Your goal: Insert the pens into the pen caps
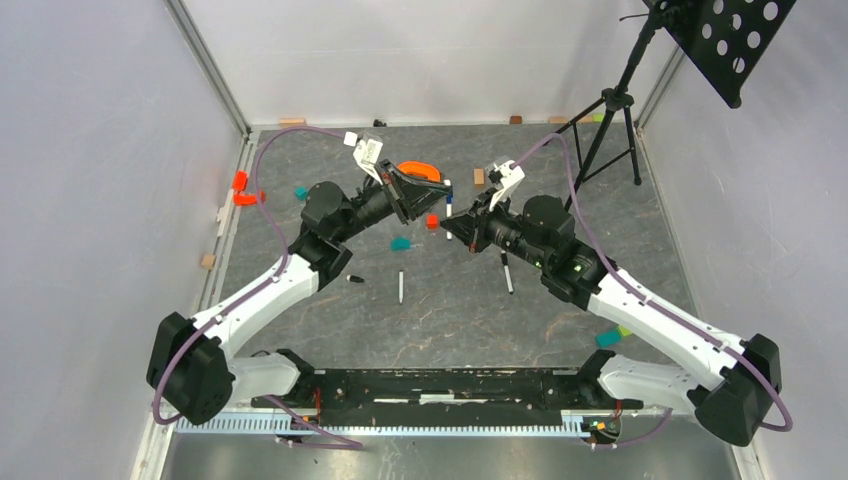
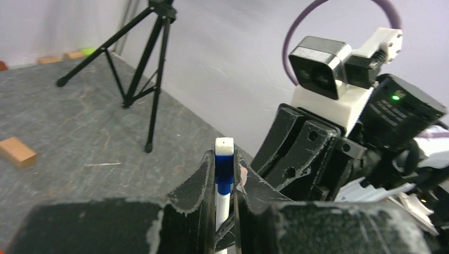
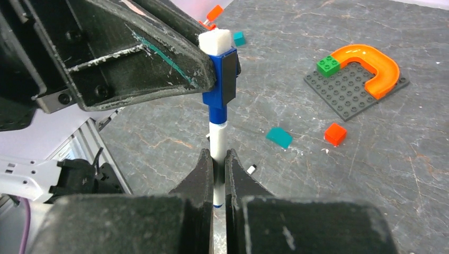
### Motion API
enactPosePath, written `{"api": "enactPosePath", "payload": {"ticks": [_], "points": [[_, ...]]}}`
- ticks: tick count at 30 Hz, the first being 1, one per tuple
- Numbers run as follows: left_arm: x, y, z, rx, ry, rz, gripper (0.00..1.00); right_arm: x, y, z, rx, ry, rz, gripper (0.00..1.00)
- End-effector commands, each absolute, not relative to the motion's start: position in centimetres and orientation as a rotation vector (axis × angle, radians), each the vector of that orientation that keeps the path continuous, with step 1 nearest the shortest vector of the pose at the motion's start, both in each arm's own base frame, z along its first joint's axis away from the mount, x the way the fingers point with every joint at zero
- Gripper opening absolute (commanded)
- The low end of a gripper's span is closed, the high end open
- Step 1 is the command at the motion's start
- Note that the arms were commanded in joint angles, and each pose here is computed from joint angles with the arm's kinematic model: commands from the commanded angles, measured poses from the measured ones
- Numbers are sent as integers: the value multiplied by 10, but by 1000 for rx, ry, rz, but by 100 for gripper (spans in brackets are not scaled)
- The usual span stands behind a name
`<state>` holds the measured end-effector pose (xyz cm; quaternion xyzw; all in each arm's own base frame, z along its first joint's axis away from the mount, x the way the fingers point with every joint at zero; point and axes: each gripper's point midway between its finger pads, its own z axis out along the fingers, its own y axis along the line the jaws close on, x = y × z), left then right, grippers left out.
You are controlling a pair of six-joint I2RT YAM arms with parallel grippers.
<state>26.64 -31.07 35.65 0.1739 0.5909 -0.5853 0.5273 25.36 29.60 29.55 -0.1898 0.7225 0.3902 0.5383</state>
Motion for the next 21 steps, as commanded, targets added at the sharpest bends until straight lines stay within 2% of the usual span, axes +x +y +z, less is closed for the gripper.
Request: {"api": "enactPosePath", "payload": {"ticks": [1,9,15,21], "points": [[265,-316,338,472,1515,-1284,2,281,284,350,-312,1575,856,0],[250,-326,343,587,1480,-1348,2,279,282,360,-350,1540,845,0],[227,-337,348,704,1423,-1457,2,266,274,380,-444,1436,968,0],[199,-341,361,826,1328,-1586,2,229,265,406,-571,1236,1164,0]]}}
